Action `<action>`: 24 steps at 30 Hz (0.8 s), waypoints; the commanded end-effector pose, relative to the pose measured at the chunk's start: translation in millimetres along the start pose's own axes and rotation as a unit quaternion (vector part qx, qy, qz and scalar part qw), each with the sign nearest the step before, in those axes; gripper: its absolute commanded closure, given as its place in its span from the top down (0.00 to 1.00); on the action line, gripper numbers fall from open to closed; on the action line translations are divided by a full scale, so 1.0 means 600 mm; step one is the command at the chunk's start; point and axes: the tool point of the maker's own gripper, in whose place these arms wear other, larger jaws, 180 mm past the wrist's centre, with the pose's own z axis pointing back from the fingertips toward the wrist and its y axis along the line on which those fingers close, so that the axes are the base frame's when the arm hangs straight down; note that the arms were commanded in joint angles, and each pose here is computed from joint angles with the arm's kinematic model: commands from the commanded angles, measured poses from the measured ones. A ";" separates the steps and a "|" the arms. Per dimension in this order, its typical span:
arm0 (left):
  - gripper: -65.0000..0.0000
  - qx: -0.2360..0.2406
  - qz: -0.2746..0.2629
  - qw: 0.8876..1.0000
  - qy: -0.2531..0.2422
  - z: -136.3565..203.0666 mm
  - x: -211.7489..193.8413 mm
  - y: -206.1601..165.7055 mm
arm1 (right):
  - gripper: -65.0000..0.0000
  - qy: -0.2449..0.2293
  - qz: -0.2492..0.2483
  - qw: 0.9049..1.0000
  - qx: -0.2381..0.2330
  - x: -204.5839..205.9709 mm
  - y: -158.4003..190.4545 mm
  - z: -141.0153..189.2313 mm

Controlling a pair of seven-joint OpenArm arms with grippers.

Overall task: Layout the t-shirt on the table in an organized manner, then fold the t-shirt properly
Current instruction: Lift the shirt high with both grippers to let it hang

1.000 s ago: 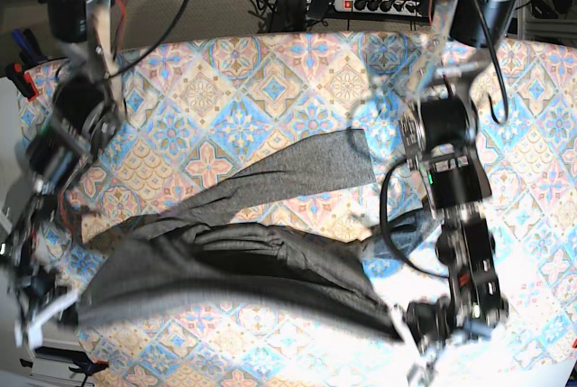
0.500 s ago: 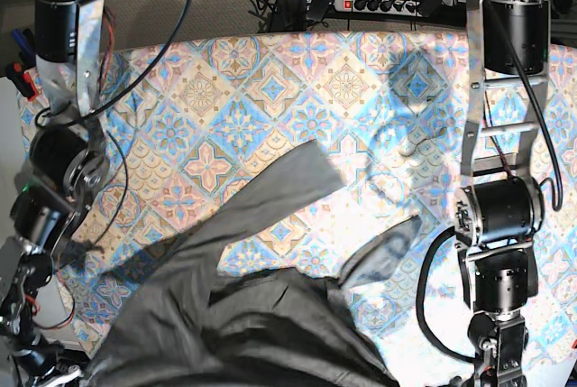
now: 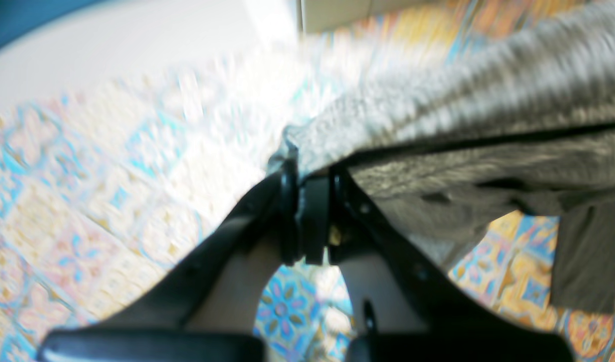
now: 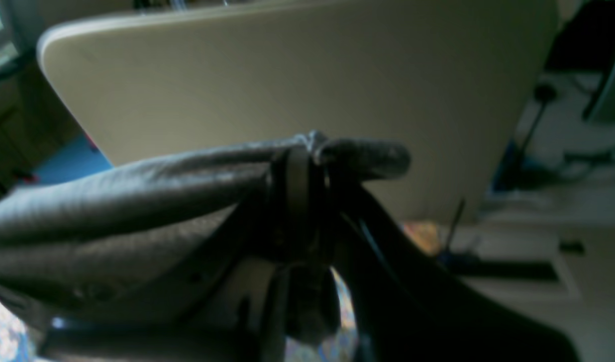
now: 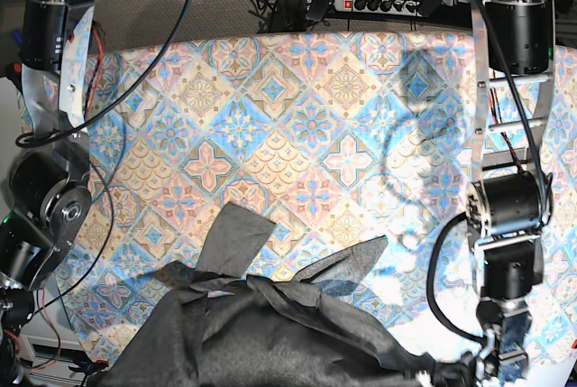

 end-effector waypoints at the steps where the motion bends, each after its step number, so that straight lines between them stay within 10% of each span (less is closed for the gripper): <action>1: 0.00 0.009 -0.002 0.999 -0.049 0.028 0.068 0.013 | 0.00 -0.052 0.001 0.999 -0.002 0.065 -0.002 0.009; 24: 0.00 0.060 -0.033 0.991 -0.118 0.114 0.158 0.070 | 0.00 -0.010 -0.006 1.000 -0.024 0.006 -0.043 0.025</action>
